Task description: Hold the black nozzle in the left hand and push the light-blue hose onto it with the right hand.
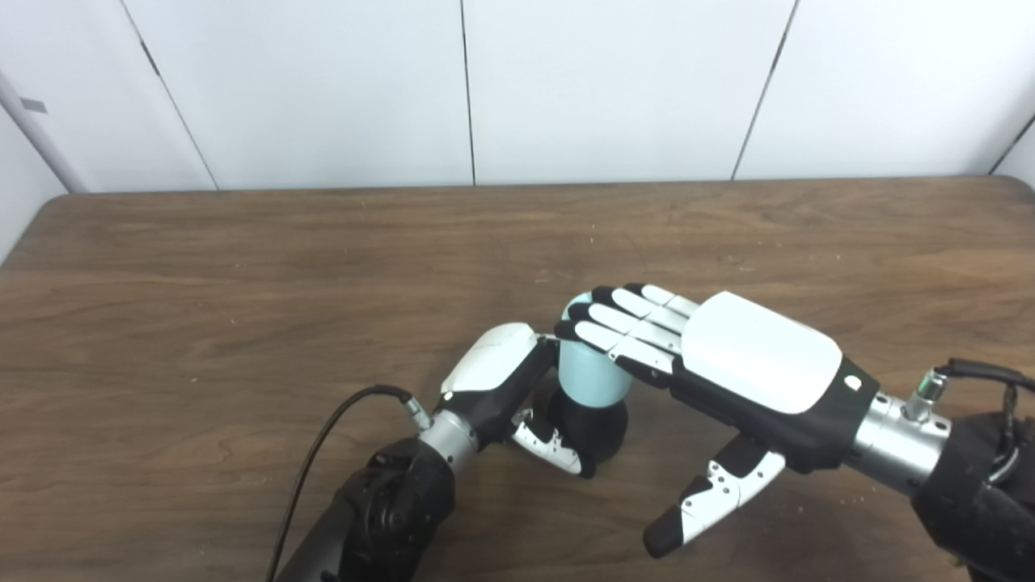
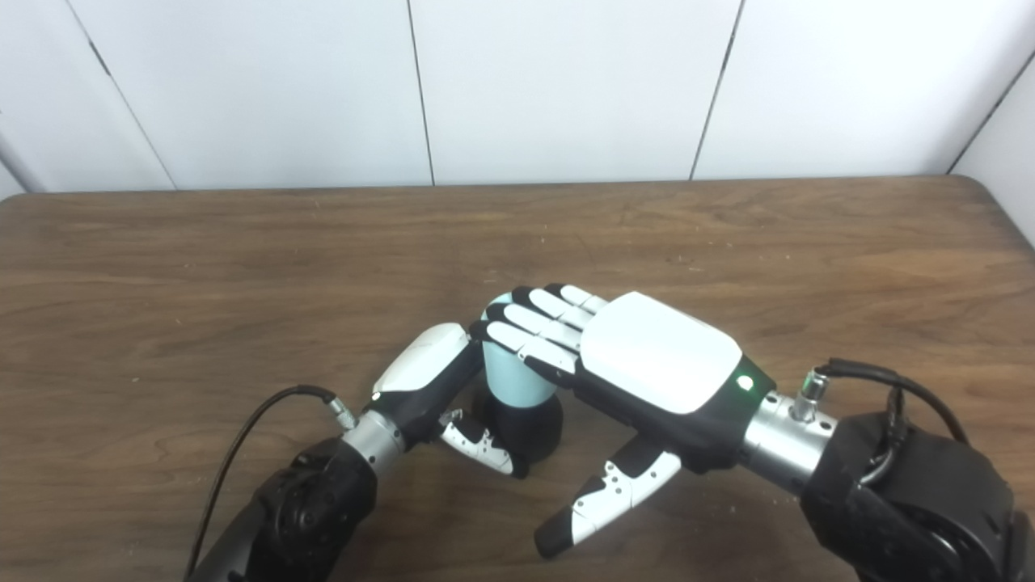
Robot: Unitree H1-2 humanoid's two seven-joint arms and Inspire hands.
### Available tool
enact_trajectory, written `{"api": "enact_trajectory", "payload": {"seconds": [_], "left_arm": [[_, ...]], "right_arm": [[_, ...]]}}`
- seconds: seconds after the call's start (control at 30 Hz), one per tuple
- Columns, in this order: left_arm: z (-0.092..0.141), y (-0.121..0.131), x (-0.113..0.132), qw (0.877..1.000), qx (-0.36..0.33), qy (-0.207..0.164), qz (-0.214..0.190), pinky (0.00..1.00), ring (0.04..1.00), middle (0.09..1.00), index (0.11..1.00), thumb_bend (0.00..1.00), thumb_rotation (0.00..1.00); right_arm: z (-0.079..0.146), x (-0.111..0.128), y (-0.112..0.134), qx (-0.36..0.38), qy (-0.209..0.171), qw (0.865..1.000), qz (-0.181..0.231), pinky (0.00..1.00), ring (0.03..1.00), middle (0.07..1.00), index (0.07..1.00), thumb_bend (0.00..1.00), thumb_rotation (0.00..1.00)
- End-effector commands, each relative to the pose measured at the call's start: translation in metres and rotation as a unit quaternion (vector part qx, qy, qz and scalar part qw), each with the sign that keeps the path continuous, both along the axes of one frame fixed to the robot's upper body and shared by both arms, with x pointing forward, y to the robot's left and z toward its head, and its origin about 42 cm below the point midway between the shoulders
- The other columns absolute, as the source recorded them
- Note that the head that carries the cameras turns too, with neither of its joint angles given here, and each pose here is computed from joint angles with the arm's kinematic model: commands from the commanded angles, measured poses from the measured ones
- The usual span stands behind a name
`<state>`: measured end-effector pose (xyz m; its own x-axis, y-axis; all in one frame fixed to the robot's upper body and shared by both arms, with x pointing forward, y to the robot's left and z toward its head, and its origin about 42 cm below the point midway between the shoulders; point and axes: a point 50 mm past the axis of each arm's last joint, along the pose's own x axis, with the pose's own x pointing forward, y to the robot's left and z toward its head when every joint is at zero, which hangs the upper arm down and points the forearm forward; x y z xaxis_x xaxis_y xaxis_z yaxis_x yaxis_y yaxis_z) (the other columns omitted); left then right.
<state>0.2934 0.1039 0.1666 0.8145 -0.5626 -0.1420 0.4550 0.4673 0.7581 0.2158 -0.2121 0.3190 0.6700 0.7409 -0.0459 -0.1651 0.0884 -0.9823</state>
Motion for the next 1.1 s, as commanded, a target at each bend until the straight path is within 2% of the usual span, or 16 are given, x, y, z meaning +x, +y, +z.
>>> {"api": "enact_trajectory", "payload": {"seconds": [0.0, 0.33, 1.07], "left_arm": [[-0.047, 0.005, -0.020, 0.989, 0.065, 0.133, -0.015, 0.86, 0.649, 0.518, 0.476, 0.52, 0.00], [-0.044, 0.004, -0.021, 0.990, 0.072, 0.118, -0.006, 0.84, 0.648, 0.512, 0.479, 0.52, 0.00], [-0.043, 0.002, -0.022, 0.991, 0.071, 0.111, 0.000, 0.83, 0.645, 0.503, 0.482, 0.52, 0.00]], "right_arm": [[0.004, -0.005, 0.000, 0.004, -0.018, 1.000, 0.004, 1.00, 1.000, 1.000, 1.000, 0.69, 1.00], [-0.007, -0.005, -0.004, 0.010, 0.011, 1.000, -0.004, 1.00, 1.000, 1.000, 0.995, 0.69, 1.00], [-0.024, -0.003, -0.002, 0.017, 0.046, 0.999, -0.011, 1.00, 1.000, 1.000, 0.993, 0.69, 1.00]]}}
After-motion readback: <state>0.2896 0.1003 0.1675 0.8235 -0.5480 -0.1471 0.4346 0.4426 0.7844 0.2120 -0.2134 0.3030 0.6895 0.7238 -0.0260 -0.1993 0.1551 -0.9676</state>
